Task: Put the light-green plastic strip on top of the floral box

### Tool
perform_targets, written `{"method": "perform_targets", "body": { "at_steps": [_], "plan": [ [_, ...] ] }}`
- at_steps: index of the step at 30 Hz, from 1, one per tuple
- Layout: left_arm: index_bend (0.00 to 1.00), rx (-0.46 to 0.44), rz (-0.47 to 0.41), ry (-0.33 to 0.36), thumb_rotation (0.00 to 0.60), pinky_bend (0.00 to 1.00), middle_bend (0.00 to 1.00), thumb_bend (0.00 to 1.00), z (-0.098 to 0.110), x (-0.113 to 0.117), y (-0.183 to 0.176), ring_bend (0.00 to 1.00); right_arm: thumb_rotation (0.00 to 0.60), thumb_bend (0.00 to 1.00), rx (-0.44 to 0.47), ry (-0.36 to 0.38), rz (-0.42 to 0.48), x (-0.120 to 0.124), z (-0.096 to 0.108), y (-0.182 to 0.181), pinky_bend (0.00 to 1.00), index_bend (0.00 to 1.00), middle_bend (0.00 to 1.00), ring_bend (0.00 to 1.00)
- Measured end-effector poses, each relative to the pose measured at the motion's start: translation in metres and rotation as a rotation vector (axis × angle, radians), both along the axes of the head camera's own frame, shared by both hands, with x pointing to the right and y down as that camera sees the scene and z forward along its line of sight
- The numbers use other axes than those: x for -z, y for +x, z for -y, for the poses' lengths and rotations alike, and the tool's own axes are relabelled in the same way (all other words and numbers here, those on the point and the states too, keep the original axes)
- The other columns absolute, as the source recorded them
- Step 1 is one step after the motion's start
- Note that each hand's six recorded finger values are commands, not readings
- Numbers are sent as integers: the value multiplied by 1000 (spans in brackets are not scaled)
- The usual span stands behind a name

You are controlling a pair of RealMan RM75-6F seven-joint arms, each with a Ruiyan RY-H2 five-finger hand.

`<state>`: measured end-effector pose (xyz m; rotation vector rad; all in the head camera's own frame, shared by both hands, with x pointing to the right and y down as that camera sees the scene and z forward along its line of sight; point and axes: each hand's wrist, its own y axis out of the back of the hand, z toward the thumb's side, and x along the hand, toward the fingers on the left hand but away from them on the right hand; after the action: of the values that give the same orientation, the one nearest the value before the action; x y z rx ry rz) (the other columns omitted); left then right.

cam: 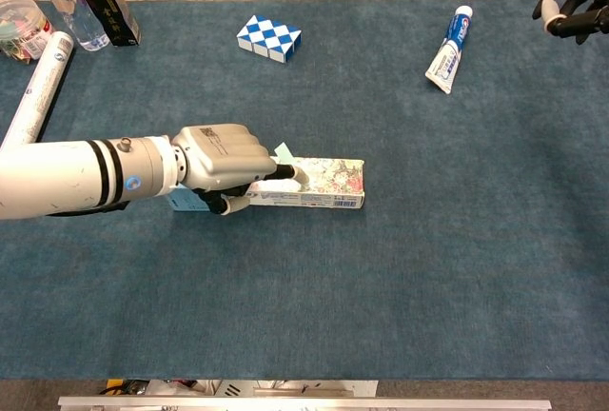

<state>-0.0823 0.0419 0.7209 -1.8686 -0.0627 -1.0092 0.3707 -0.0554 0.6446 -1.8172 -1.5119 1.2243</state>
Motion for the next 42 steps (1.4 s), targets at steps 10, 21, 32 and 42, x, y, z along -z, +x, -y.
{"method": "perform_targets", "body": {
  "at_steps": [10,21,32,42],
  "plan": [
    [87,9,3,-3,600,1000,1000,1000,4,-5,4,1000,600,470,-4,-3,-5,0,-1,2,650,60,534,542],
    [87,-1,26,-2,600,1000,1000,1000,2,-10,6,1000,600,470,-11,-7,-5,-2,0,5,650,60,534,543],
    [87,-1,12,-9,600,1000,1000,1000,0,-7,11,1000,600,470,-16,-10,-5,-4,0,8,650,60,534,542],
    [87,12,8,-9,600,1000,1000,1000,1,-7,15,1000,600,470,-25,-8,-6,-4,0,12,650,60,534,543]
  ]
}}
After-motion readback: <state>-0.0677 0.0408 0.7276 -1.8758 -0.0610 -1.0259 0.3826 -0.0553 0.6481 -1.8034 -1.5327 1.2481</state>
